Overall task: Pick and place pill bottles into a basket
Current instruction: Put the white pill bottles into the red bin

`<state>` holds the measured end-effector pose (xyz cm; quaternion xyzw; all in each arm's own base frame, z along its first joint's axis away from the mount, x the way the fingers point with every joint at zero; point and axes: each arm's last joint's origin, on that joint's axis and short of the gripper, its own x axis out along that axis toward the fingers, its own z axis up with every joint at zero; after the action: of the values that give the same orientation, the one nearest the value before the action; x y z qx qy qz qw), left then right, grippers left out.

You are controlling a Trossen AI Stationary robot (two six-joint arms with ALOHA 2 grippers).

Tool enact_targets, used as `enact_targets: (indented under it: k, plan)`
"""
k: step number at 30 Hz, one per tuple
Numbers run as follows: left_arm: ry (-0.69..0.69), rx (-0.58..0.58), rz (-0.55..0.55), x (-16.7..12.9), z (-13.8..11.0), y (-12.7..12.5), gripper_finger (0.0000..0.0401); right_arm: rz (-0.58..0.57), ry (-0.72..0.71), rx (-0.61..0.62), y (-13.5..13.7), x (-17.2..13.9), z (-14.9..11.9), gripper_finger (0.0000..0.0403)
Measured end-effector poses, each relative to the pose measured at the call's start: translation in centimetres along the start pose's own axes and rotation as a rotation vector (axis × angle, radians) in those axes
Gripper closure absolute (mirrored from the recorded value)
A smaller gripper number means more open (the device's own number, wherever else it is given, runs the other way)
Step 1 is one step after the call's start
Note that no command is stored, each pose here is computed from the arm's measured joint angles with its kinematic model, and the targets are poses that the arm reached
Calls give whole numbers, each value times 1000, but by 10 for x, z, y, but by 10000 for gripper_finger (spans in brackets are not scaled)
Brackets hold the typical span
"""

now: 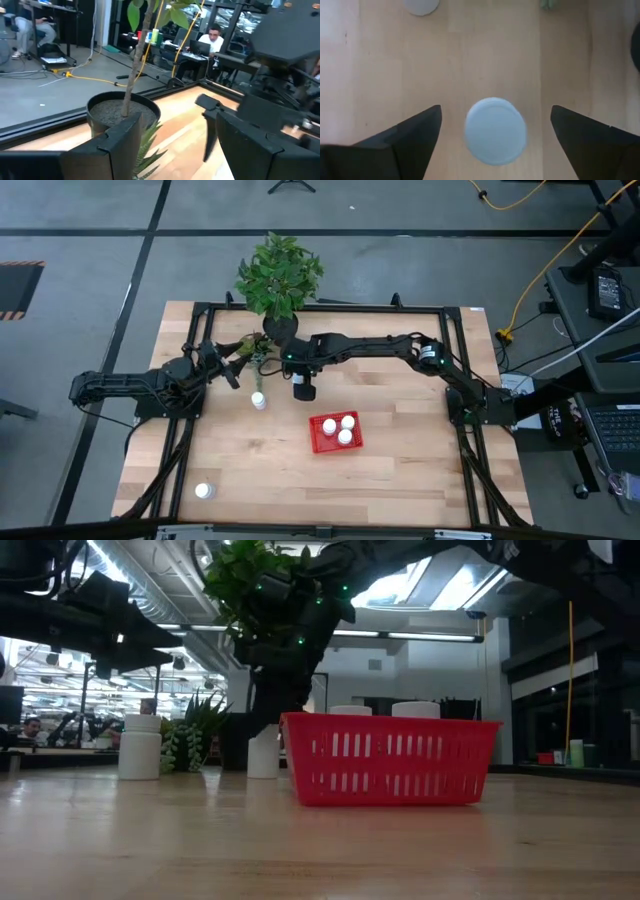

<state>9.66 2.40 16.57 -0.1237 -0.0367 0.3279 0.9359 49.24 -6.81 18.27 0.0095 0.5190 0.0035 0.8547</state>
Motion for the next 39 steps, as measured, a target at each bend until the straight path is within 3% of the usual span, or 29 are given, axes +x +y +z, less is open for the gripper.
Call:
enact_targets:
  k: [6,13,25,39]
  plan:
    - [-6,0,18,0,0,1,155,1,2,0,0,0,0,100]
    - [-5,0,18,0,0,1,155,71,-7,5,2,0,0,254]
    - [-5,0,18,0,0,1,155,80,19,32,4,-8,3,252]
    - [-5,29,18,0,0,1,155,88,51,-79,52,-95,32,252]
